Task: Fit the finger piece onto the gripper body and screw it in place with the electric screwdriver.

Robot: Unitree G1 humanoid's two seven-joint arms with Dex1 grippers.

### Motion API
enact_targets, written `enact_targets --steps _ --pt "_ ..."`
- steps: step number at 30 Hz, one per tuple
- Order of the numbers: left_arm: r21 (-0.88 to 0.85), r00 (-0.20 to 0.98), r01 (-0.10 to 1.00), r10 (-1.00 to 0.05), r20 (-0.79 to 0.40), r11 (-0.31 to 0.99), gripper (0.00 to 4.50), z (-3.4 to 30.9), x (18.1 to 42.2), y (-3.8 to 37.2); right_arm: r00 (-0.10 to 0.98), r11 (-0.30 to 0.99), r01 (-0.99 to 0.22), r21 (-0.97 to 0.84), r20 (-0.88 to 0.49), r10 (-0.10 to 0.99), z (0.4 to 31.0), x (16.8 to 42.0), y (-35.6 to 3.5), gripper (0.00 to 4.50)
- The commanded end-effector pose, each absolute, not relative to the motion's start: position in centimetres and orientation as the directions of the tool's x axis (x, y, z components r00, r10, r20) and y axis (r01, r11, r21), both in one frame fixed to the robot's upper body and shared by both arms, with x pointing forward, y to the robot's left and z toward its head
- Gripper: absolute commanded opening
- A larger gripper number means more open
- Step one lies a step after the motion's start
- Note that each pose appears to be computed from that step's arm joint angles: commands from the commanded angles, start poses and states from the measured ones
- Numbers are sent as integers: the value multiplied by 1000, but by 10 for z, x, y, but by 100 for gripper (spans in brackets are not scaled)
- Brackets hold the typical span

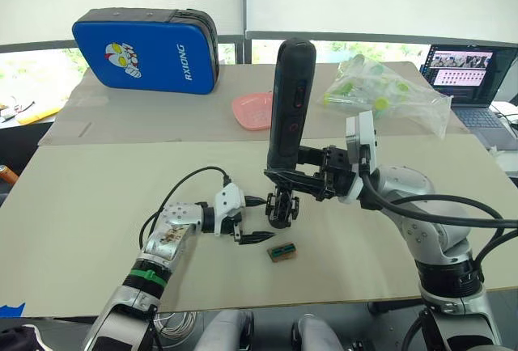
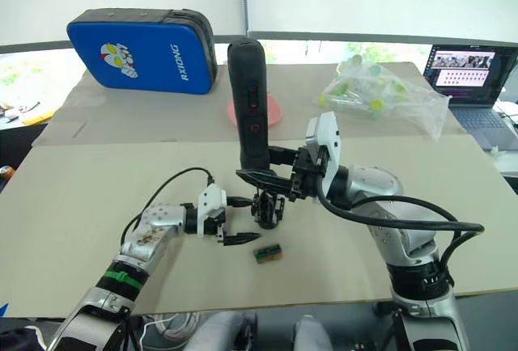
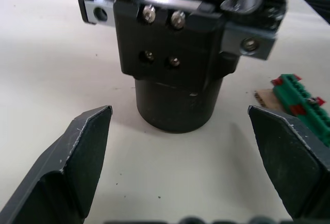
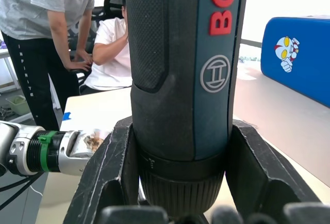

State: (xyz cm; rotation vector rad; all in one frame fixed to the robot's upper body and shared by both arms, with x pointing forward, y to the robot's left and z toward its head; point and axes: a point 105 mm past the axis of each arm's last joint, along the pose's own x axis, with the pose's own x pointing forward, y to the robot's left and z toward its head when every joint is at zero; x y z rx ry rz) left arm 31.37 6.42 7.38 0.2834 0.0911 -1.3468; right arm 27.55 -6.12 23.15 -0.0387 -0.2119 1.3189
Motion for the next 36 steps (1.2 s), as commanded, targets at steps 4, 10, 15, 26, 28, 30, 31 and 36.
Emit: enact_targets --steps 4,10,15,26,28,30,31,36 --pt "195 213 965 -954 -209 173 450 79 319 46 207 235 -950 -206 150 967 241 267 -58 190" --pt "198 208 966 -957 -203 167 450 79 321 39 215 242 -949 -205 147 966 240 267 -59 190" --pt "193 224 964 -951 -211 184 450 78 324 39 218 245 -948 -205 145 965 239 268 -59 190" --pt "177 193 973 -948 -253 150 229 70 319 40 231 255 -947 -196 134 964 237 270 -59 190" --pt "177 188 973 -949 -254 145 229 70 318 38 233 255 -947 -193 130 964 236 270 -59 190" --pt "174 179 975 -952 -249 138 229 70 317 36 237 258 -948 -188 125 963 234 271 -59 190" --pt "164 163 978 -957 -241 125 229 71 314 35 241 260 -947 -186 122 963 233 271 -58 190" --pt "164 163 978 -957 -240 126 229 71 313 33 265 279 -946 -166 101 959 225 274 -58 190"
